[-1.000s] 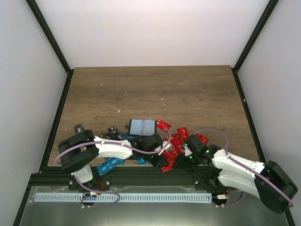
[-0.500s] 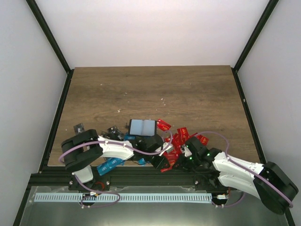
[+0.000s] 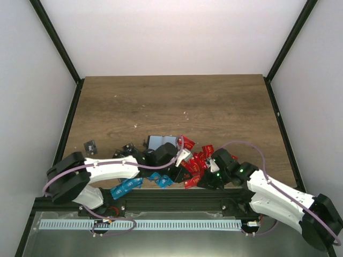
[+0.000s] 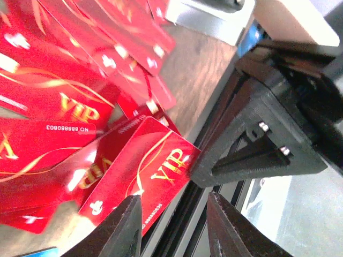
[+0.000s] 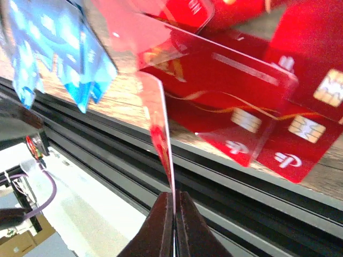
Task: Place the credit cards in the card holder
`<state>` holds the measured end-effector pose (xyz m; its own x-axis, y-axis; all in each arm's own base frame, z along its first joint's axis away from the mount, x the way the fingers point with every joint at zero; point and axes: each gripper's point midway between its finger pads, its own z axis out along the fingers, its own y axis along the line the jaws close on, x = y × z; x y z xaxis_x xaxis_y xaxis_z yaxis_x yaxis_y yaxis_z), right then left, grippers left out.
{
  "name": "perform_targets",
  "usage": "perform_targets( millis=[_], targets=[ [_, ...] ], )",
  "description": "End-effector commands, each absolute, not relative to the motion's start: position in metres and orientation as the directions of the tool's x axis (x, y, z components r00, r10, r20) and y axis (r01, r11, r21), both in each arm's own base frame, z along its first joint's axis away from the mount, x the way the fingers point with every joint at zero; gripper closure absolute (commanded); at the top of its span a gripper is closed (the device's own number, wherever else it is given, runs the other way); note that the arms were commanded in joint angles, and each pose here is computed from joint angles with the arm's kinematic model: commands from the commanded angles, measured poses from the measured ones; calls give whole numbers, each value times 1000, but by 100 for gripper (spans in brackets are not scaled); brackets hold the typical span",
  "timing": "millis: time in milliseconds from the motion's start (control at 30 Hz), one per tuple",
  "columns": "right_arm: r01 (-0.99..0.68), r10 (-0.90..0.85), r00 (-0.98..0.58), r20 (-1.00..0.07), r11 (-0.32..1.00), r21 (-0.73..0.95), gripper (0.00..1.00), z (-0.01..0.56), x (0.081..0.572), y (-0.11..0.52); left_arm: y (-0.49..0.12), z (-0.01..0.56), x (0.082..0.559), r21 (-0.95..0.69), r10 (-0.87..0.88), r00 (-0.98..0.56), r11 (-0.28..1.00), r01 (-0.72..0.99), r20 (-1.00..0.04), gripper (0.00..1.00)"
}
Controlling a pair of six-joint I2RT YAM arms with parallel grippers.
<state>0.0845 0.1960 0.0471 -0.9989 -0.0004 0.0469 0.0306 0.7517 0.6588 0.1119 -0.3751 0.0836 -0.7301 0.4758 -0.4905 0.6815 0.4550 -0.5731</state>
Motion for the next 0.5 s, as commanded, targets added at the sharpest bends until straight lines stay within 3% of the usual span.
perform_targets(
  millis=[0, 233, 467],
  targets=[
    [-11, -6, -1000, -11, 796, 605, 99, 66, 95, 190, -361, 106, 134, -559, 403, -751, 502, 660, -524, 64],
    [-129, -30, -984, -174, 796, 592, 99, 107, 129, 202, -337, 136, 160, -537, 315, -745, 536, 651, -588, 63],
    [-469, -95, -848, -522, 595, 653, 99, 194, 159, 242, -311, 193, 177, -503, 244, -640, 444, 742, -728, 57]
  ],
)
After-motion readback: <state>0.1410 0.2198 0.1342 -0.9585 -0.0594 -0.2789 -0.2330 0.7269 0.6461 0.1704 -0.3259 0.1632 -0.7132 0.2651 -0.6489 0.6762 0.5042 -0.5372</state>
